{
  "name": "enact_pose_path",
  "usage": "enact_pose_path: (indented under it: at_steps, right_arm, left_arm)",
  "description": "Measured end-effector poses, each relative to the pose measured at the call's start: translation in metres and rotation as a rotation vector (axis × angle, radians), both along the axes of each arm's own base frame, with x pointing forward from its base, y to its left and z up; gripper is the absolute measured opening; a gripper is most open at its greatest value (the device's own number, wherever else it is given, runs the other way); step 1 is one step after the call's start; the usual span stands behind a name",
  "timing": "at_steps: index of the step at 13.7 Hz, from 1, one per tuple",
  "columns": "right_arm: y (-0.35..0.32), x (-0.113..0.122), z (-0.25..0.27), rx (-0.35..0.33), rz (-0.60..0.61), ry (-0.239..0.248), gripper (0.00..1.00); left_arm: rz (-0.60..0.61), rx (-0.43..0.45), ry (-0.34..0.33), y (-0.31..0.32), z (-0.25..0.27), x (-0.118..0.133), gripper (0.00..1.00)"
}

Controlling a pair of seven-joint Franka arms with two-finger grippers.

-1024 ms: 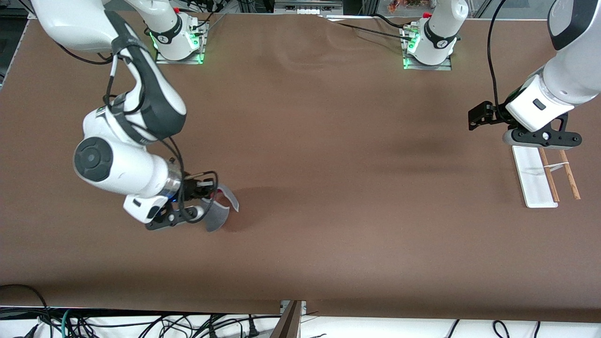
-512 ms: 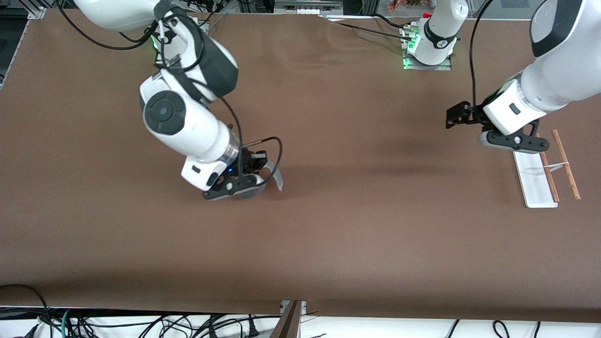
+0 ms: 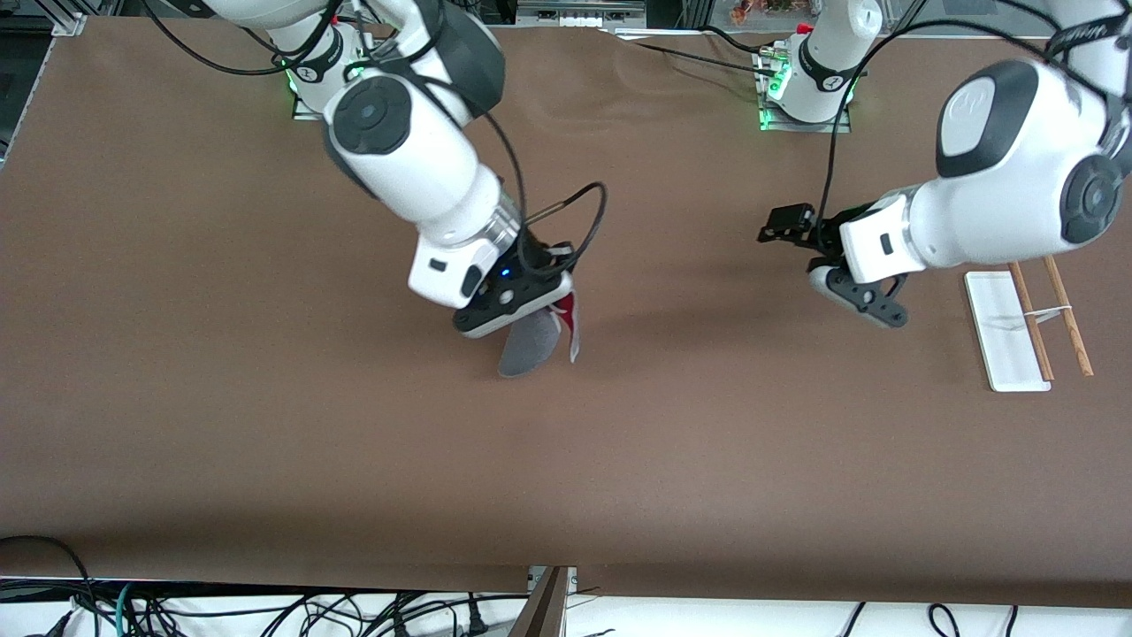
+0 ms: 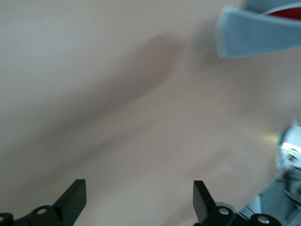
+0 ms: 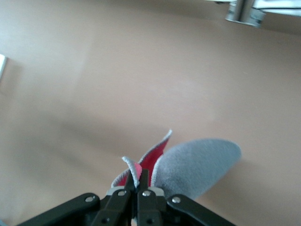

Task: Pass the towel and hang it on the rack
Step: 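Lift the towel with the right gripper while the left gripper approaches, then close the left gripper on the towel beside the right gripper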

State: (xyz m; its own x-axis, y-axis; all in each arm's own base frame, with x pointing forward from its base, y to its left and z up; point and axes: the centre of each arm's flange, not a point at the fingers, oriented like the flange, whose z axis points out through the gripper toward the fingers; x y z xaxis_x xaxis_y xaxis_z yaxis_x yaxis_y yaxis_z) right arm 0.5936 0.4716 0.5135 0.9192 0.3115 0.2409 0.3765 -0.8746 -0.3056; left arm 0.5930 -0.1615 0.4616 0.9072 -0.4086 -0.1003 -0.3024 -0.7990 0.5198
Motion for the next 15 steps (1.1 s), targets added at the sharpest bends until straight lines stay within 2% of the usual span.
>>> enact_pose_path:
  at_steps: [3, 7, 9, 13, 15]
  right_arm:
    - [0.033, -0.023, 0.004, 0.028, 0.046, -0.031, 0.02]
    - [0.049, -0.036, 0.0, 0.015, 0.109, -0.056, 0.02]
    - [0.053, -0.039, -0.001, 0.008, 0.118, -0.061, 0.02]
    - [0.053, -0.039, -0.001, 0.007, 0.119, -0.063, 0.02]
    - [0.052, -0.038, -0.002, 0.007, 0.118, -0.064, 0.02]
  left_arm:
    - [-0.059, -0.15, -0.045, -0.013, -0.029, 0.014, 1.0]
    - [-0.227, -0.346, -0.127, -0.038, -0.049, 0.015, 1.0]
    - [-0.298, -0.411, -0.161, -0.045, -0.072, 0.017, 1.0]
    - [-0.446, -0.52, -0.351, -0.075, -0.107, 0.025, 1.0]
    - [-0.503, -0.581, -0.417, -0.087, -0.118, 0.025, 0.99]
